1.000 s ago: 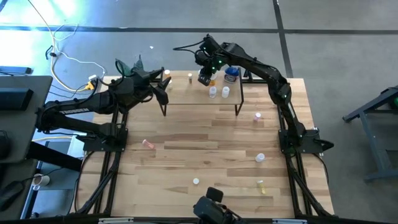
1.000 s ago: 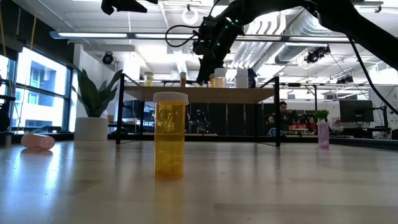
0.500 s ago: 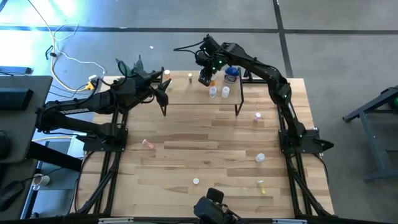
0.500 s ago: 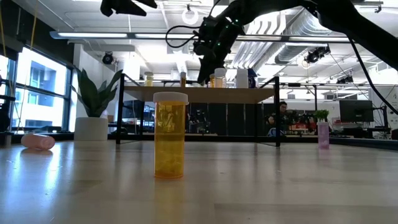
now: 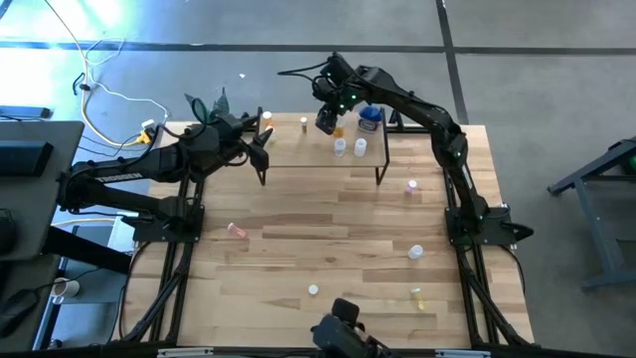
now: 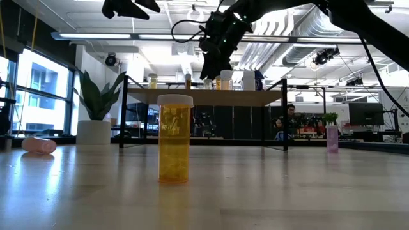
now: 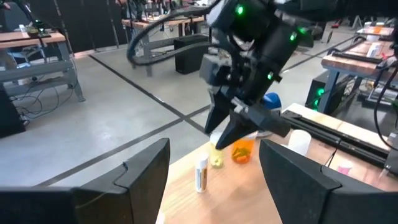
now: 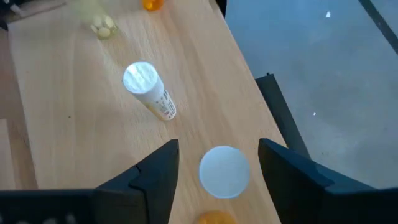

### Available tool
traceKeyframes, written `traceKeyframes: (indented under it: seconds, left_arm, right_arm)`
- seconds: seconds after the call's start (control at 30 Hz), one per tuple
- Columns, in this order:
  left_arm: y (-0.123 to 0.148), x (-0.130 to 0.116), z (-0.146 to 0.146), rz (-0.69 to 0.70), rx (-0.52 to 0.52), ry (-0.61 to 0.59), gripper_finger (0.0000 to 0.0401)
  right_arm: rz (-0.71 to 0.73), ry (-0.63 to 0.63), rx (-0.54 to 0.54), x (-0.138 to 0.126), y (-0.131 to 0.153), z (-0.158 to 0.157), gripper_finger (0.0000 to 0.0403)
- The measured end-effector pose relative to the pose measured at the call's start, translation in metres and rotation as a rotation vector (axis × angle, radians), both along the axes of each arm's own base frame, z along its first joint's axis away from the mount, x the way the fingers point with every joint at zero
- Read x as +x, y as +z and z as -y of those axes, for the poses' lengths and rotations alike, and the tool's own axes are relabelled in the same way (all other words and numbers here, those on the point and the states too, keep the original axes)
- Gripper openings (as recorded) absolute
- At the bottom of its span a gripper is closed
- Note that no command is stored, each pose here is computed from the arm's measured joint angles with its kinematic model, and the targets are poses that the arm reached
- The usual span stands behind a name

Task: Pick and place medicine bottles onto shelf by color
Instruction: Put the white pill bottle on the shelf

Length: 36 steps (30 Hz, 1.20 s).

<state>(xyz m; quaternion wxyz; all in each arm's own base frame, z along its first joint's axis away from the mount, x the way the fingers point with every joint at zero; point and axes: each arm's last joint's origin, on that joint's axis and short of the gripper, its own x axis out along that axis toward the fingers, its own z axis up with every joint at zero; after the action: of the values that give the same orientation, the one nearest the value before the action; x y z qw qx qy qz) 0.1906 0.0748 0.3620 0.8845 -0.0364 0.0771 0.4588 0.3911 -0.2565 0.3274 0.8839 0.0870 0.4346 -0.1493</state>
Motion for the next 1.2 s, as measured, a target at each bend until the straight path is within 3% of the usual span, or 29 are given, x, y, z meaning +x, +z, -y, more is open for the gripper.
traceKeyframes:
  seconds: [0.47,0.83,1.2]
  left_arm:
    - [-0.004,-0.001,0.0,-0.04,-0.01,0.007,0.0237]
    - [-0.005,-0.005,0.001,-0.08,-0.01,0.006,0.0236]
    - [0.004,-0.028,0.009,-0.128,0.037,-0.045,0.0236]
  right_arm:
    - [0.029,0.003,-0.021,-0.002,0.009,-0.002,0.0212]
    - [0.108,-0.009,-0.049,-0.021,0.05,-0.019,0.0212]
    - [0.219,-0.047,0.002,-0.039,0.096,-0.061,0.0212]
